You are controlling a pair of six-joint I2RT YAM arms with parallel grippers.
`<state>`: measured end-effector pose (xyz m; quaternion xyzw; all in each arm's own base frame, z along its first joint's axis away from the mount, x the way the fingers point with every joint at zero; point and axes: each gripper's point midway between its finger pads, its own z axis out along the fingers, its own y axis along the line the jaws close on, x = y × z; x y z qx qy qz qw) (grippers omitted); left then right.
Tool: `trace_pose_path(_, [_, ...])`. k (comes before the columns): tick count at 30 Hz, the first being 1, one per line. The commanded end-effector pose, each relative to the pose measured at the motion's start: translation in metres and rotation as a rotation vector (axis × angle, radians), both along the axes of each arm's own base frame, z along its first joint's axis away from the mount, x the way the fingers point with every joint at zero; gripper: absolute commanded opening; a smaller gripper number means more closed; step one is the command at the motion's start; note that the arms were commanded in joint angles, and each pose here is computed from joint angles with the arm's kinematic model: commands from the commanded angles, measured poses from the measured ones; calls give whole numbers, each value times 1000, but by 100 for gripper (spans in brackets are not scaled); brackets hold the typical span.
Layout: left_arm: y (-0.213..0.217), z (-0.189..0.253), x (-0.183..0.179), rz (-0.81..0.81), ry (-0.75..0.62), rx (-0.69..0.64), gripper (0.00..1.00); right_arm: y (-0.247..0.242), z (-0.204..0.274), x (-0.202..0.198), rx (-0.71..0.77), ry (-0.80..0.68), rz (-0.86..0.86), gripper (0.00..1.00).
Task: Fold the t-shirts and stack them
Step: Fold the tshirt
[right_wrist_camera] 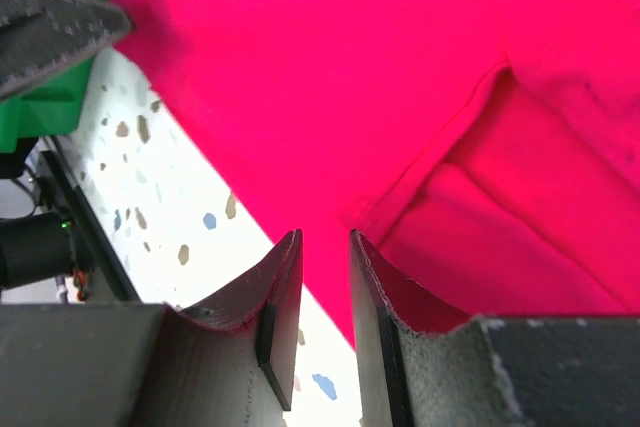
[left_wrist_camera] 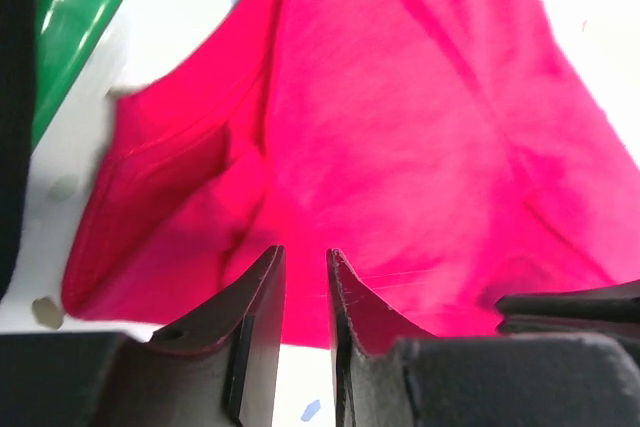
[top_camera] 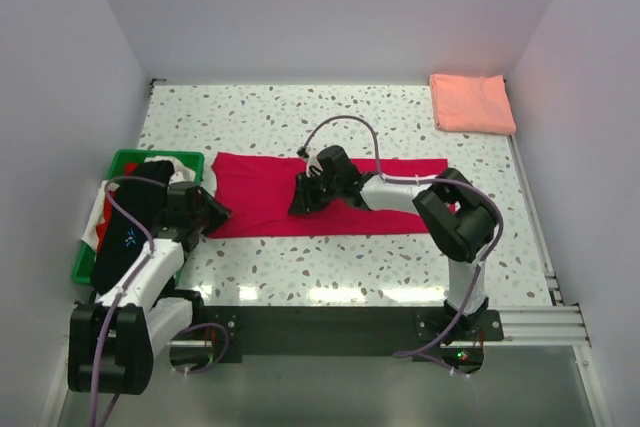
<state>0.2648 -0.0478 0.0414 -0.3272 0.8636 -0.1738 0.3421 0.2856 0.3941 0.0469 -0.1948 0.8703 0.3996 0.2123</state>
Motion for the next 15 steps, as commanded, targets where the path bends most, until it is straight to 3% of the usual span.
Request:
trace_pose_path(1, [-3, 35, 18, -13, -90, -6, 28, 2, 47, 8, 67, -127, -6, 29])
trace_pose_path(5, [-10, 36, 30, -19, -82, -39, 28, -30, 58, 25, -60, -199, -157, 35])
trace_pose_path(10, [-25, 41, 53, -13, -73, -20, 26, -128, 66, 65, -396, -271, -488, 50])
trace_pose_path(15, [-36, 25, 68, 47, -14, -24, 17, -232, 60, 96, -494, -176, -719, 52])
